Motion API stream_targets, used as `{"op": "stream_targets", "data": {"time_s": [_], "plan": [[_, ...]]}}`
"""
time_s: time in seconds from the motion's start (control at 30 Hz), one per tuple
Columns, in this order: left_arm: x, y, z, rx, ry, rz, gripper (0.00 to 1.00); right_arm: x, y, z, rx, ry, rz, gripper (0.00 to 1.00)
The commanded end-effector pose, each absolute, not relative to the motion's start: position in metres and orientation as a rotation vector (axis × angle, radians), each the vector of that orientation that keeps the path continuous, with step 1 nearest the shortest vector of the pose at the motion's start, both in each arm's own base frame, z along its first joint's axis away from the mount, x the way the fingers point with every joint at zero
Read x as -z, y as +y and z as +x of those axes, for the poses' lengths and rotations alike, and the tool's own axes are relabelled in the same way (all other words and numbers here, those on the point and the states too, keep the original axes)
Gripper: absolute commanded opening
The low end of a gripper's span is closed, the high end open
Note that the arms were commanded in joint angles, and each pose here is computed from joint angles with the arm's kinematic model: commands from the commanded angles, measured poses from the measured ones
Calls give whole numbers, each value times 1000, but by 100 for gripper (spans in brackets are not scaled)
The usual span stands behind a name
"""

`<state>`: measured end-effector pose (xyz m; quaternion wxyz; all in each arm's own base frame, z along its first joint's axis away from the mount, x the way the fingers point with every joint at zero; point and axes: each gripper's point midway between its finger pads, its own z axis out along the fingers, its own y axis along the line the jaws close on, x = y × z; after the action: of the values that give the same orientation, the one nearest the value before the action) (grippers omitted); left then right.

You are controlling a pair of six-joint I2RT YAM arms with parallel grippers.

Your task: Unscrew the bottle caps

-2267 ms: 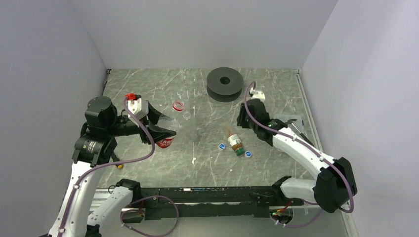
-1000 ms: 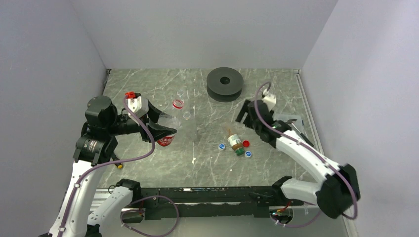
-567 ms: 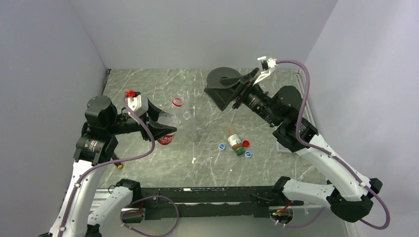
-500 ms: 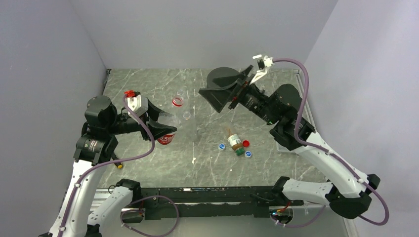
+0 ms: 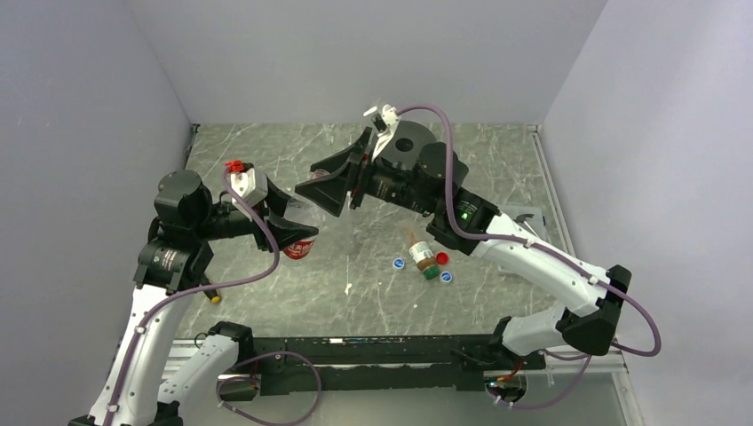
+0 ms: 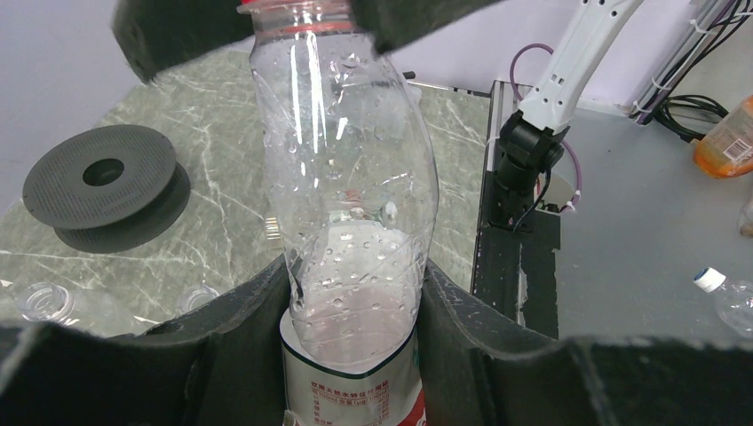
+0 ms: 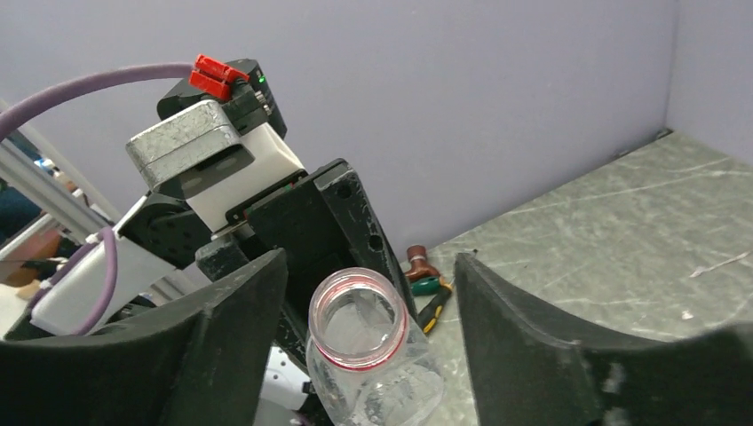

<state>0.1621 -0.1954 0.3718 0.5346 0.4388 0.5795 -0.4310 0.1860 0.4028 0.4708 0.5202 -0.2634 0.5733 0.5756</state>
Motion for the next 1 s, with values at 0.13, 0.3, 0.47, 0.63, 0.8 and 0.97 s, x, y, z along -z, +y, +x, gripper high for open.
{"op": "stream_targets", "data": {"time_s": [0.13,0.3,0.47,0.63,0.8,0.97], "plan": [[-382,-196,161,1022,1342,1042,0,-502,395,182,-1370,1288,-598,38],[-381,-194,167,1010,1377,1002,52,-497,392,196,-1292,1338,-560,2],[-380,-191,173,982,1429,956,99,-505,374,217,-1103,1336,-553,0],[-383,-186,178,943,1462,915,99,-511,343,261,-911,1346,-499,0],[-383,-177,189,844,1497,882,99,-485,308,327,-703,1420,-392,0],[-383,-176,189,831,1507,897,99,-433,298,379,-562,1502,-346,0]]}}
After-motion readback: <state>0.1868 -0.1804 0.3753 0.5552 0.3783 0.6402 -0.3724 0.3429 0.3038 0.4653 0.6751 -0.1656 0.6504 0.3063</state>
